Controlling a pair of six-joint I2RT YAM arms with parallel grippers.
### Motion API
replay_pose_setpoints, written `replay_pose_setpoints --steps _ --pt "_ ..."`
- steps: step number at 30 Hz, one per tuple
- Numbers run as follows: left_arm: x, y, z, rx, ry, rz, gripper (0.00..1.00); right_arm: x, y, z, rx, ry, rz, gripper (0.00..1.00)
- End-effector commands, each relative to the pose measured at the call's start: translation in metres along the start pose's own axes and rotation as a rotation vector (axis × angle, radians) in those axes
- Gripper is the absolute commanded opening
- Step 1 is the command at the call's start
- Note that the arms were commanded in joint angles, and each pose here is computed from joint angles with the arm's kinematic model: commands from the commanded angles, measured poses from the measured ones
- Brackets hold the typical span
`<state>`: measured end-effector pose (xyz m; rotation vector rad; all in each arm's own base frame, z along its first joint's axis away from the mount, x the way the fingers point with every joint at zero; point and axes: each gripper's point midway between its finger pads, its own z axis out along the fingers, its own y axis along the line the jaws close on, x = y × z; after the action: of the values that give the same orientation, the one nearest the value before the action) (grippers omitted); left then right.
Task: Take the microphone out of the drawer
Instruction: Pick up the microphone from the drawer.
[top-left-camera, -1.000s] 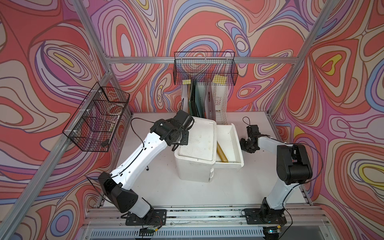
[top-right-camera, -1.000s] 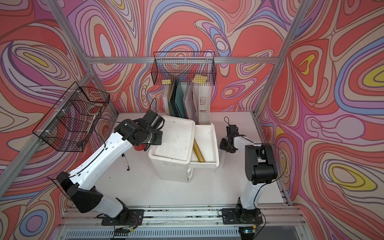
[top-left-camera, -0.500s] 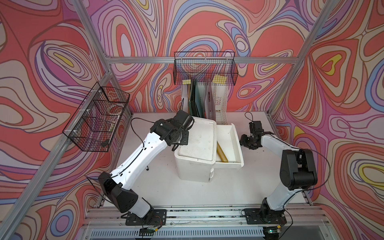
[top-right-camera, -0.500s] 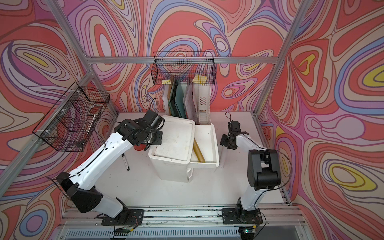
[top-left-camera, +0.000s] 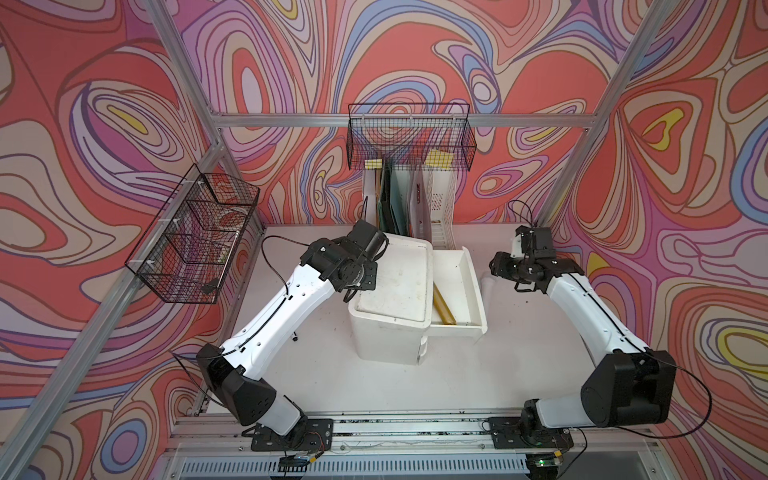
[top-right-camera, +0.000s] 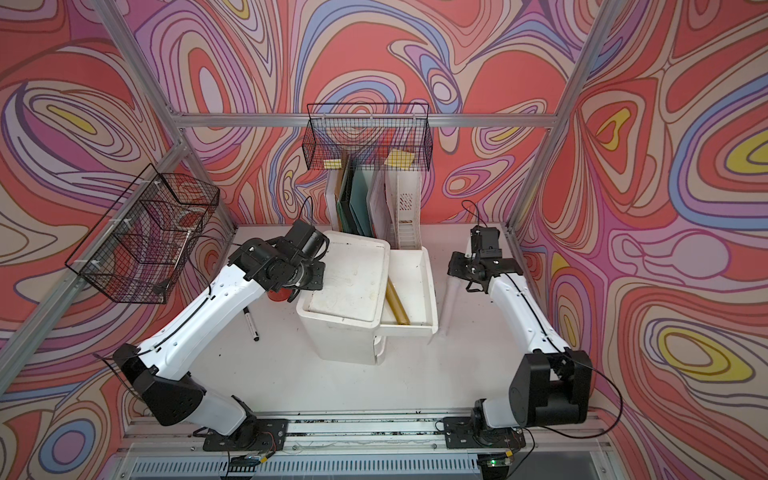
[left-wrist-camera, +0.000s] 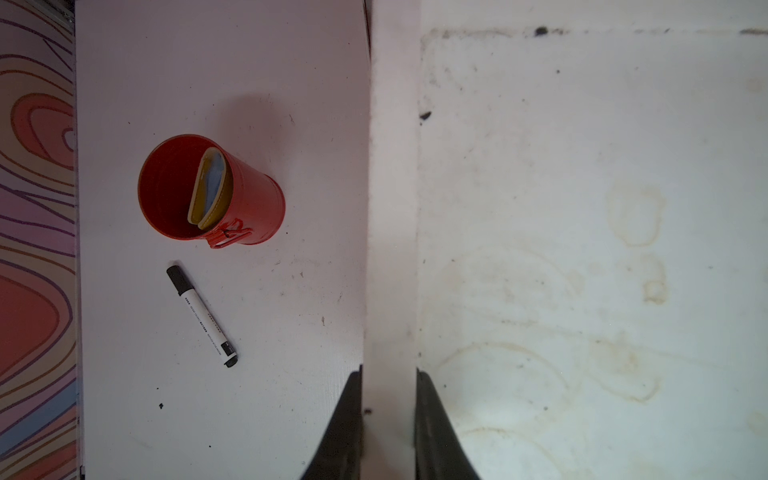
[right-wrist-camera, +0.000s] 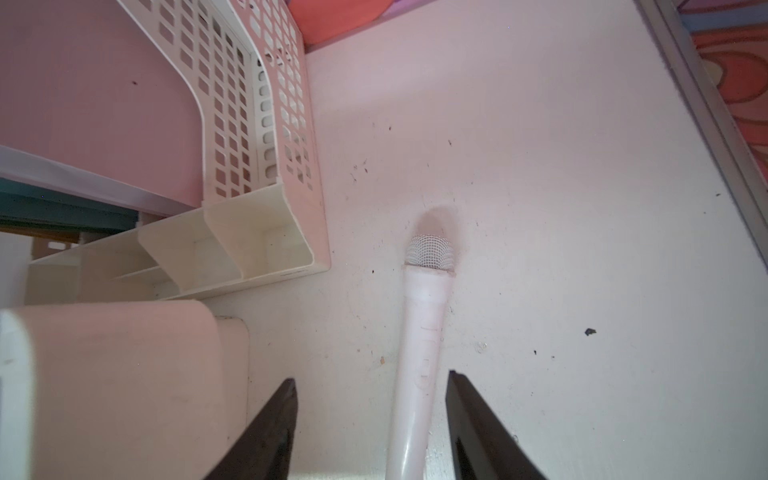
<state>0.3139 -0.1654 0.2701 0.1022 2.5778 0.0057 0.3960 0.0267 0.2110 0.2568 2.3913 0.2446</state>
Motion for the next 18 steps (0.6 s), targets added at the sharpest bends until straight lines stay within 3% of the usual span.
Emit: replay_pose_setpoints --steps 1,9,18 --pt "0.012 0.043 0.000 -0.199 0.030 0.054 0.00 -0.012 0.017 -0.032 -0.080 -0.035 -0.058 0.57" --pt "0.011 0.043 0.000 -0.202 0.023 0.058 0.00 -0.007 0.082 -0.088 -0.445 -0.025 -0.153 0.57" --pt "0.011 0.042 0.001 -0.202 0.028 0.060 0.00 0.022 0.115 -0.119 -0.632 0.052 -0.206 0.58"
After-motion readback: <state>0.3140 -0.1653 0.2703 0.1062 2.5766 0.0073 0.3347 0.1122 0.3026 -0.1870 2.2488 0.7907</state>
